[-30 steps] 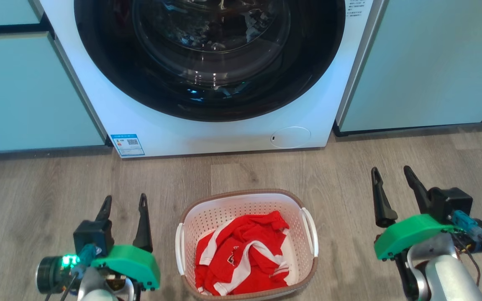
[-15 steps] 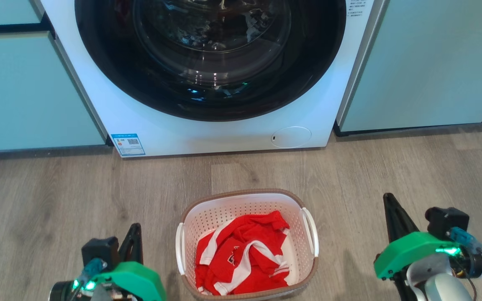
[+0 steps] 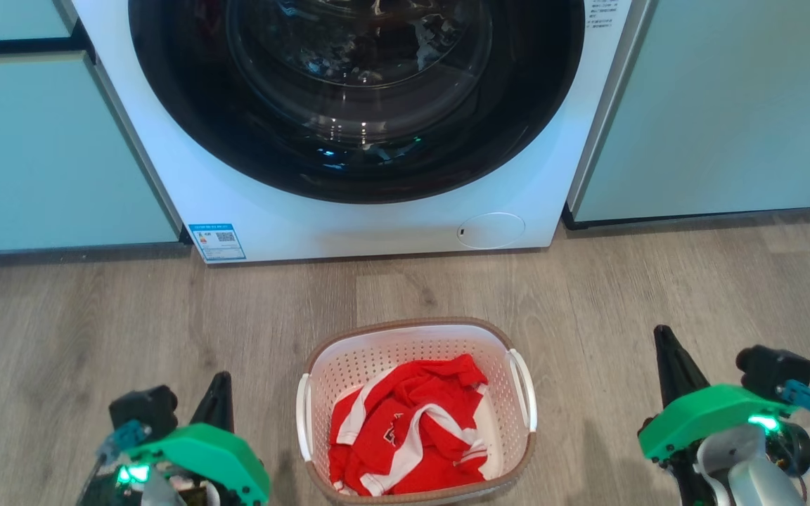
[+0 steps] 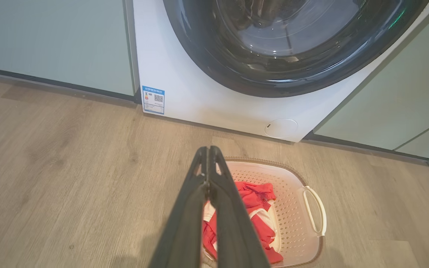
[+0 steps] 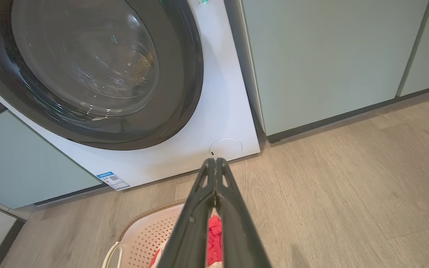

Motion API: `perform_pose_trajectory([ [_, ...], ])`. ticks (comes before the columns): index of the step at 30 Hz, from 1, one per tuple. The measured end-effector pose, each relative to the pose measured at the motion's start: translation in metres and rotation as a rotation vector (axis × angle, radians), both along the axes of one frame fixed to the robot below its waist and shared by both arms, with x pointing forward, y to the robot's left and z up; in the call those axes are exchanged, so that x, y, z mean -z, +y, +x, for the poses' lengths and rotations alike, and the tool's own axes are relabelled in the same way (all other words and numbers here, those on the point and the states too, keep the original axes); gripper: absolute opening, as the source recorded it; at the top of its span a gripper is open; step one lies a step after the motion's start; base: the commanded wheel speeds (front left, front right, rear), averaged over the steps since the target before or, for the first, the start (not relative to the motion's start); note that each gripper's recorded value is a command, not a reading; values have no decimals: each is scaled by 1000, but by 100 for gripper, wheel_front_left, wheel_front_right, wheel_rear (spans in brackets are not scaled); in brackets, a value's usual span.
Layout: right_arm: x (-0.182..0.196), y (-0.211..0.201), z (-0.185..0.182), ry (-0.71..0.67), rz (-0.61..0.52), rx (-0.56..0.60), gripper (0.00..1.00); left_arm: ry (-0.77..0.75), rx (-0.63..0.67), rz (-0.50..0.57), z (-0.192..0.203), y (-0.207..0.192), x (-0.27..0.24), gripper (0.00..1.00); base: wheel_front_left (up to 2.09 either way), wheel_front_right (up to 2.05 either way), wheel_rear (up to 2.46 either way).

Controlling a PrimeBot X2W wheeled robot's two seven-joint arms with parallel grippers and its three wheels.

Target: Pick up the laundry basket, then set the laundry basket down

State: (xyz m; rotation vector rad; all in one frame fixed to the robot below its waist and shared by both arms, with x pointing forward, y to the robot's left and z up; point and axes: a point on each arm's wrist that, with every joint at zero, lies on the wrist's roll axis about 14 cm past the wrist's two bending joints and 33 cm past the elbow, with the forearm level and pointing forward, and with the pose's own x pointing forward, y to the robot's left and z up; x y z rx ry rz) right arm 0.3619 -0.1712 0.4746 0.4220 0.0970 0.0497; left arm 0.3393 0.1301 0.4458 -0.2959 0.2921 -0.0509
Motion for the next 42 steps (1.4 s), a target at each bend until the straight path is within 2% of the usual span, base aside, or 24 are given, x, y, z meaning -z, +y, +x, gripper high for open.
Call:
perform_pose_trajectory([
  [42, 3, -18, 4, 48, 456, 105, 0, 85, -135, -495, 16, 17, 0, 0, 0, 0, 0],
])
